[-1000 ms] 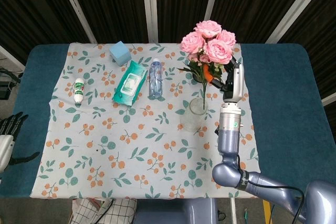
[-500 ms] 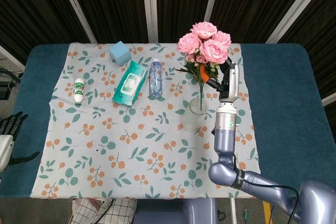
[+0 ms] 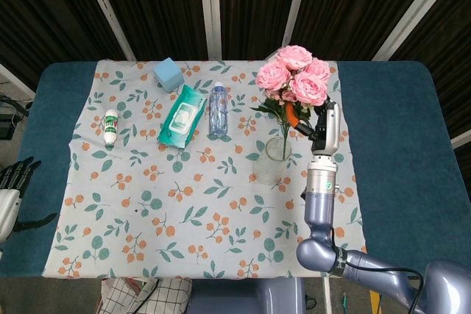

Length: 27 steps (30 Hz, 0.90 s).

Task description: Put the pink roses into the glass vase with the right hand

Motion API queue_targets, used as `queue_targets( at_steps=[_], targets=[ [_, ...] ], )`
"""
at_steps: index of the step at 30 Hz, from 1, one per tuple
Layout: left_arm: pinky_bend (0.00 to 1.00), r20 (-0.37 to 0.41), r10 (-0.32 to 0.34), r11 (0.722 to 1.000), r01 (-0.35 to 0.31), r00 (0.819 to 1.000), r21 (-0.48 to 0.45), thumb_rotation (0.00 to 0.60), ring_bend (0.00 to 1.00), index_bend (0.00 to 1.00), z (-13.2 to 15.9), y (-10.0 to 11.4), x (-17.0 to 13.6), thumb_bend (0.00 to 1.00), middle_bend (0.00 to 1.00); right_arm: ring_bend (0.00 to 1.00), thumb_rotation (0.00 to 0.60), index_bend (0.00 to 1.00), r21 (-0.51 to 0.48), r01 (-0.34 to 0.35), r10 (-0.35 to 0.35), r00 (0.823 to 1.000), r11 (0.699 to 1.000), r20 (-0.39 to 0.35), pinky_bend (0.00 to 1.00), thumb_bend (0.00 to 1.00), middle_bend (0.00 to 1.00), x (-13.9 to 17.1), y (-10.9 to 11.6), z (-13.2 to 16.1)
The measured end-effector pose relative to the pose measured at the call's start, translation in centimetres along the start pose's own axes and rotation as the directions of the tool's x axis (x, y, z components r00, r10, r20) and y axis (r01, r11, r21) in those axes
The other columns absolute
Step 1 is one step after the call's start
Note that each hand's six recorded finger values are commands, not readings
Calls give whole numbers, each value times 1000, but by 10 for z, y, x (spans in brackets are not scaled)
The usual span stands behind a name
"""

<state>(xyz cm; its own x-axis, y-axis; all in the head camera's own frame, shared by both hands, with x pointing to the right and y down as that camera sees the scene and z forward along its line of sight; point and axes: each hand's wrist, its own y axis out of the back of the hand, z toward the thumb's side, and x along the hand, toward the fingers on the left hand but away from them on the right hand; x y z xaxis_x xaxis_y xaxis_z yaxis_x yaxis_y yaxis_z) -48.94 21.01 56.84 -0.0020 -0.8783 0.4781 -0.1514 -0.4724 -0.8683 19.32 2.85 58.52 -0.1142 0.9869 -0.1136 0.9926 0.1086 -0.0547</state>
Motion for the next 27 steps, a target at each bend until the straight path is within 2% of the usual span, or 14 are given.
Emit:
queue_targets(
  at_steps=[11, 17, 27],
  targets=[
    [0, 5, -5, 1000, 5, 1000, -2, 600, 0, 0, 2, -1, -1, 0, 0, 516, 600, 497, 36, -9, 8, 1000, 999, 3, 422, 357, 557, 4, 16, 10],
    [0, 10, -6, 1000, 6, 1000, 1, 600, 0, 0, 4, -2, -1, 0, 0, 516, 600, 495, 77, -24, 22, 999, 997, 35, 422, 357, 557, 18, 28, 3],
    [0, 14, -8, 1000, 9, 1000, -6, 600, 0, 0, 5, -2, -1, 0, 0, 516, 600, 494, 133, -60, 53, 997, 989, 57, 422, 356, 557, 32, 34, -1]
  ],
)
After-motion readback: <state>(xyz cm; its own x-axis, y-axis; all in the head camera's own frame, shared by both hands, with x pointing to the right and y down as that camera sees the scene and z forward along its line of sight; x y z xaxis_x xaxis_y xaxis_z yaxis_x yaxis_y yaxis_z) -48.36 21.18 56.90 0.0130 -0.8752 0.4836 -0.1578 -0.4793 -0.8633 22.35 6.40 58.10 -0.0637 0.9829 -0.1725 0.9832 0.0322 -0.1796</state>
